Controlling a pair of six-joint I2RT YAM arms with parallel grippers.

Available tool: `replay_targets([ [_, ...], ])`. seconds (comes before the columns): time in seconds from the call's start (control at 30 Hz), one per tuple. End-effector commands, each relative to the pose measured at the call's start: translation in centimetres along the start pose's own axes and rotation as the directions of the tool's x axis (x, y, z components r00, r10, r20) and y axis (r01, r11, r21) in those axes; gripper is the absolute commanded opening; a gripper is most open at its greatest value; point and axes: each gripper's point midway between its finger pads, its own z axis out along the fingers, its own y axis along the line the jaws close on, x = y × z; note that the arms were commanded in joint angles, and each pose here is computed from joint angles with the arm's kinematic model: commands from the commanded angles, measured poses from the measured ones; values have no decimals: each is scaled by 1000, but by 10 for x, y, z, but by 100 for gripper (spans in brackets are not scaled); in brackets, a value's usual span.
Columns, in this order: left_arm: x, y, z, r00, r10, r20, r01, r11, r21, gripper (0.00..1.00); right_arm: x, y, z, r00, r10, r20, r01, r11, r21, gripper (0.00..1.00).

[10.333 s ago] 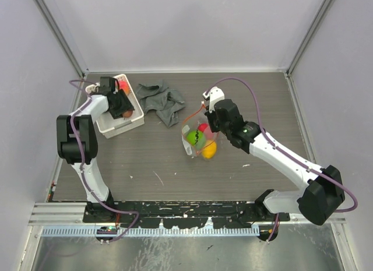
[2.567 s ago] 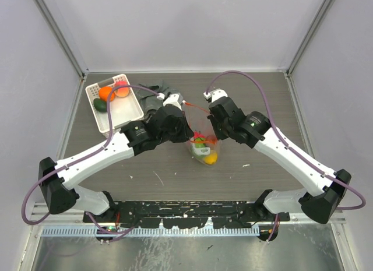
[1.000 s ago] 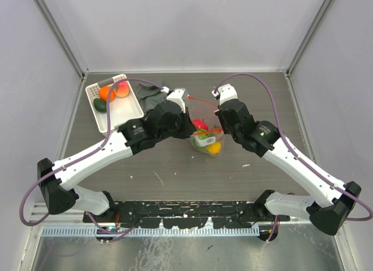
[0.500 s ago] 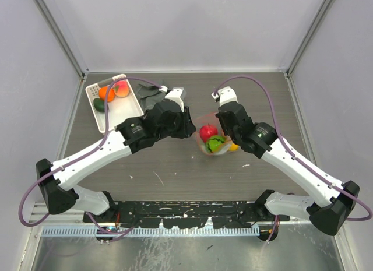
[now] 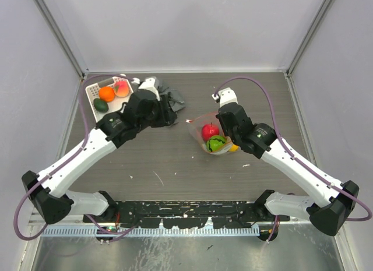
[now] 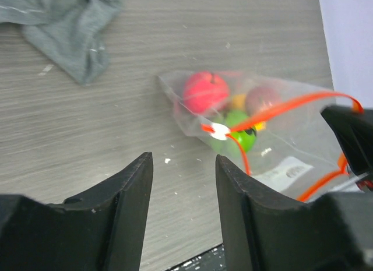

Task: Place the food in the zip-top bag and seal the zipper
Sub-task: Pick up the fake fruit from the bin.

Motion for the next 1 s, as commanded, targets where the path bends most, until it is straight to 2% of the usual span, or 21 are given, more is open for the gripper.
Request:
replay_targets([
  [0.0, -27, 39, -15, 997, -20, 77, 26, 997, -76, 51, -22, -9, -8, 994, 61, 87, -63, 998, 23, 0],
  [0.33, -64, 151, -5, 987, -47, 152, 98, 932, -348, 65, -21, -4, -6, 995, 62, 80, -63, 998, 0, 0],
  [0.37, -64, 163, 4, 990, -46, 135, 94, 921, -378, 67, -20, -3, -5, 995, 62, 81, -62, 998, -1, 0],
  [0.47, -72, 193, 14, 991, -46, 123, 96, 891, -444, 75, -19, -4, -5, 995, 56, 79, -56, 998, 2, 0],
  [0.6, -78, 230, 32, 991, -104, 88, 134, 856, -500, 84, -21, -4, -4, 995, 54, 81, -55, 998, 4, 0],
  [0.77, -81, 276, 53, 983, -153, 106, 186, 791, -583, 99, -21, 1, -3, 995, 57, 81, -55, 998, -19, 0],
  [0.97, -91, 321, 65, 983, -148, 110, 182, 694, -696, 98, -19, 3, -3, 995, 55, 78, -53, 998, -30, 0],
])
